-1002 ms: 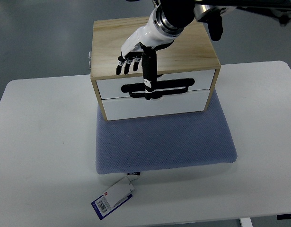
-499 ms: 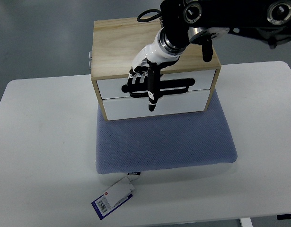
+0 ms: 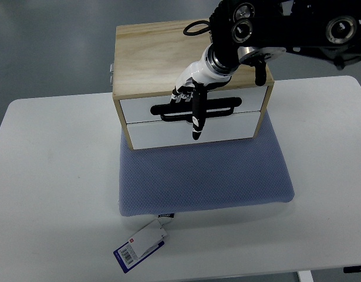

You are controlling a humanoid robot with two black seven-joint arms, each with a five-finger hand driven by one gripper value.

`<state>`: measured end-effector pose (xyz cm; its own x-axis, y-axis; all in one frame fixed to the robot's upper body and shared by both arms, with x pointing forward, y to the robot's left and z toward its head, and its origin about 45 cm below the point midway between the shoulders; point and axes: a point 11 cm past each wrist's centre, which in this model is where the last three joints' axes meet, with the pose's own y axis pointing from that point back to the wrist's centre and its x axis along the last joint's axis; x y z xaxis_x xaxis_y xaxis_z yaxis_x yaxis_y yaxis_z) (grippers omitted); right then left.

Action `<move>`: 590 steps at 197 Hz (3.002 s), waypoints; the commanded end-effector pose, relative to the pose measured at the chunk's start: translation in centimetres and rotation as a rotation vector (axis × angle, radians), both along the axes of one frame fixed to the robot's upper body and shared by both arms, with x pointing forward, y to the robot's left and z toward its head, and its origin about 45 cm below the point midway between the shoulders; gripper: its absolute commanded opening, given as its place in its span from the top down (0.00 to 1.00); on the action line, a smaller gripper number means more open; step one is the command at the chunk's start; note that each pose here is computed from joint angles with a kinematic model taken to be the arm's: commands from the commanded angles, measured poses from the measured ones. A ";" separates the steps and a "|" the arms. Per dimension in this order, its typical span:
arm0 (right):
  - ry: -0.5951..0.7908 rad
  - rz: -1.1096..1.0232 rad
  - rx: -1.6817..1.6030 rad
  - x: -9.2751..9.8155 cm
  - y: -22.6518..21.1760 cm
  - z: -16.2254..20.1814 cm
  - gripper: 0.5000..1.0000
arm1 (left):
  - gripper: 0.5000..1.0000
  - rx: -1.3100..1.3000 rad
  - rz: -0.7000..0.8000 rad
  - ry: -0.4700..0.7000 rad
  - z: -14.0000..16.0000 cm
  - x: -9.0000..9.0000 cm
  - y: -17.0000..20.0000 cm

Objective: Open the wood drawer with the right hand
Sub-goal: 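Hook the right hand fingers around the upper drawer handle, then pull the upper drawer toward the robot with the right hand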

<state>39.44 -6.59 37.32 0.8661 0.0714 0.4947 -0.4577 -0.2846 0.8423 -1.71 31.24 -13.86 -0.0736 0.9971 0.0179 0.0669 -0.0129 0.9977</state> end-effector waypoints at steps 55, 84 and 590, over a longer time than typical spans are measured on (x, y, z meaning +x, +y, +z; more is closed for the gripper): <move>0.021 -0.018 -0.010 0.2 -0.8 -1.1 0.11 | 0.00 0.000 0.000 0.000 0.0 0.0 0.0; 0.033 -0.025 -0.012 0.3 -1.2 -1.7 0.11 | 0.00 0.000 0.000 0.000 0.0 0.0 0.0; 0.254 0.186 -0.031 -5.7 -1.1 -1.9 0.11 | 0.00 0.001 0.004 0.001 0.0 -0.1 0.0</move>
<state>33.45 -7.60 35.34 0.9350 0.2554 0.2459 -0.1582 -0.3203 0.9340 -1.78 31.28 -13.86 -0.0771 0.9968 0.0191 0.0677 -0.0139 0.9976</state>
